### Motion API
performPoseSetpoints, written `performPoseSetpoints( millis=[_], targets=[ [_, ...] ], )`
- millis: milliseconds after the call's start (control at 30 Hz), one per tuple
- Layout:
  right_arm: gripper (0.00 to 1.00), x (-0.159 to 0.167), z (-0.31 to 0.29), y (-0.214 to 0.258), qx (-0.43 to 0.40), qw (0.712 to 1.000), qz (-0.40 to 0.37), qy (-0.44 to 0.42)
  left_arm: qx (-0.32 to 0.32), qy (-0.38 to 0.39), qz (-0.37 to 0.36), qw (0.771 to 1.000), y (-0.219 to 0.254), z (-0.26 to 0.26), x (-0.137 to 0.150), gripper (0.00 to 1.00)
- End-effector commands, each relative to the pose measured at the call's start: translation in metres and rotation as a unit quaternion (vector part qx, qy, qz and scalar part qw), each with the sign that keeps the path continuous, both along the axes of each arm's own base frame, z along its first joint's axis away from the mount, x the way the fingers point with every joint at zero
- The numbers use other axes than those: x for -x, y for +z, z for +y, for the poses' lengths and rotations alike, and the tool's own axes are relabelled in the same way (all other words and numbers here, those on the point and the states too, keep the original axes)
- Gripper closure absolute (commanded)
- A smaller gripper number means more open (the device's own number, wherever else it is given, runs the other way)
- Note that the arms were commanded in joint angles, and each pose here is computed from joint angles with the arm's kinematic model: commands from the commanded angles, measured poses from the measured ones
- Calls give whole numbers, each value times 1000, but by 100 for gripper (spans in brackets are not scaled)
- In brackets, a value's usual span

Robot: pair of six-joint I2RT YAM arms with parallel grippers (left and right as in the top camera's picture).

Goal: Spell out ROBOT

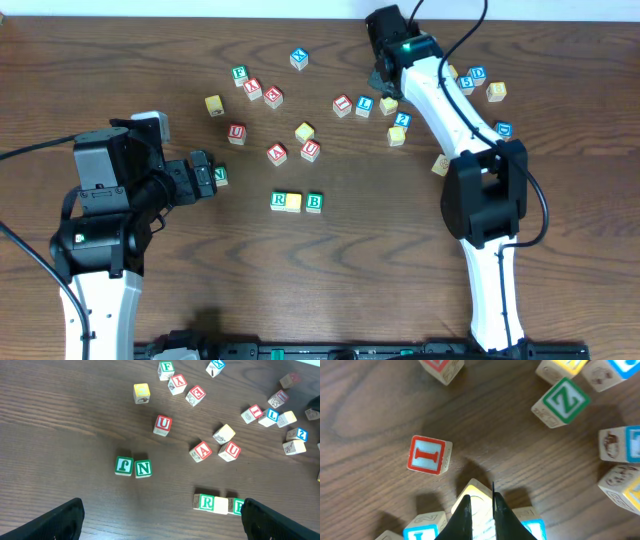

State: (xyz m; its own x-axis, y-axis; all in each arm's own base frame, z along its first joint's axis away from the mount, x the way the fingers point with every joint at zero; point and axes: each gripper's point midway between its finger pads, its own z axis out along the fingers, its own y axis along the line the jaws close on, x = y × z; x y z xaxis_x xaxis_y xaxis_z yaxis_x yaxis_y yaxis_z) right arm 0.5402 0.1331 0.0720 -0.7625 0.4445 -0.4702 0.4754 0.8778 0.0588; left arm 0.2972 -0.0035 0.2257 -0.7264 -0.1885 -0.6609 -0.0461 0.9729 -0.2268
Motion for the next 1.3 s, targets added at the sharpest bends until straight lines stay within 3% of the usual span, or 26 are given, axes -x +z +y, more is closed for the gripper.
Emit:
performPoseSetpoints(
  millis=[0,400,1267],
  targets=[
    [90,-3,7,-3,12,1000,1,28,-2,-7,-14,1000,10,-1,-2,2],
    [93,-5,15,-27,25,996,20,81,-2,-7,-14,1000,10,-1,-2,2],
    [93,-21,28,-20,54,982,-2,183,-2,-7,-14,1000,10,-1,-2,2]
  ],
)
